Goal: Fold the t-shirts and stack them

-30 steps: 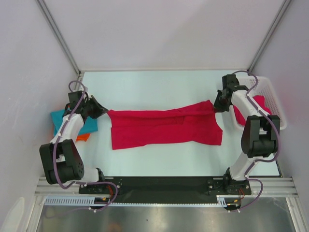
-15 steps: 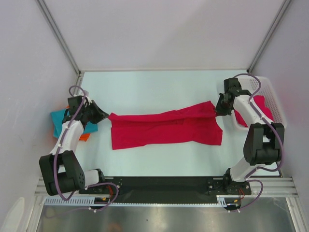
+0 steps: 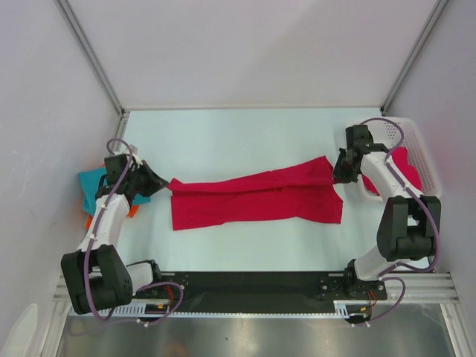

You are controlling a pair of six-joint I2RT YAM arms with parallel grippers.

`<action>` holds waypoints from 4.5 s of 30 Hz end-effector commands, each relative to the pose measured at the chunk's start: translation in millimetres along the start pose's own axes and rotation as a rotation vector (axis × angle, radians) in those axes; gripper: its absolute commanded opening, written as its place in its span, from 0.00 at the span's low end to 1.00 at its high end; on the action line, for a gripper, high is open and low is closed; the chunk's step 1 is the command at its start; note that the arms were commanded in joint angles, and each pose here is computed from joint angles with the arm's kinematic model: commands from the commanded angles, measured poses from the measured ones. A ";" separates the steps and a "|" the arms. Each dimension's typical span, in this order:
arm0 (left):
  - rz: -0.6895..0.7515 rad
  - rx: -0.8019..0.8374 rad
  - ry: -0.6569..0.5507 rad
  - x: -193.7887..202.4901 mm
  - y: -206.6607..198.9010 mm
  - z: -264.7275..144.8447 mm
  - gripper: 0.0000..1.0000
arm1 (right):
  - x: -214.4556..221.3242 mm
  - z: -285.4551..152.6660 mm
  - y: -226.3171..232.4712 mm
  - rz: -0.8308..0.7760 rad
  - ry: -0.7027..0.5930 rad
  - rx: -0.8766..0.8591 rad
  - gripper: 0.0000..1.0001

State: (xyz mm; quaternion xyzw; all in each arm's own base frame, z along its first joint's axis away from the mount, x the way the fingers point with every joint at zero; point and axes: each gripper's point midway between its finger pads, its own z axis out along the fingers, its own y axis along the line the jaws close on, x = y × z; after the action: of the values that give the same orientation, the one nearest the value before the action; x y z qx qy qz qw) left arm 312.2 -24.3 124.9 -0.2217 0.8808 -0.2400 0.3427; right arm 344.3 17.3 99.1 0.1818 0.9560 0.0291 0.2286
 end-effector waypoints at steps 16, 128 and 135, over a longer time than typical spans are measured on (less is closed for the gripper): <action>0.041 0.079 -0.083 -21.1 -25.7 -21.0 0.00 | -52.6 -57.4 16.7 0.008 -0.162 -0.042 0.00; 0.088 0.111 0.029 29.8 -13.4 -30.3 1.00 | 156.0 -16.5 118.7 -0.322 0.160 -0.037 0.11; 0.085 0.114 0.022 30.2 -14.2 -32.3 1.00 | 155.4 -24.2 134.3 -0.343 0.133 -0.048 0.17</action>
State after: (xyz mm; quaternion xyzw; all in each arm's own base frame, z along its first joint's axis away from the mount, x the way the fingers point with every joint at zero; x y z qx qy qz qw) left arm 270.6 -43.7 130.2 -0.1780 0.8837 -0.2728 0.3361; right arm 237.0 194.4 53.8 -0.0052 0.9903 0.0226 0.1373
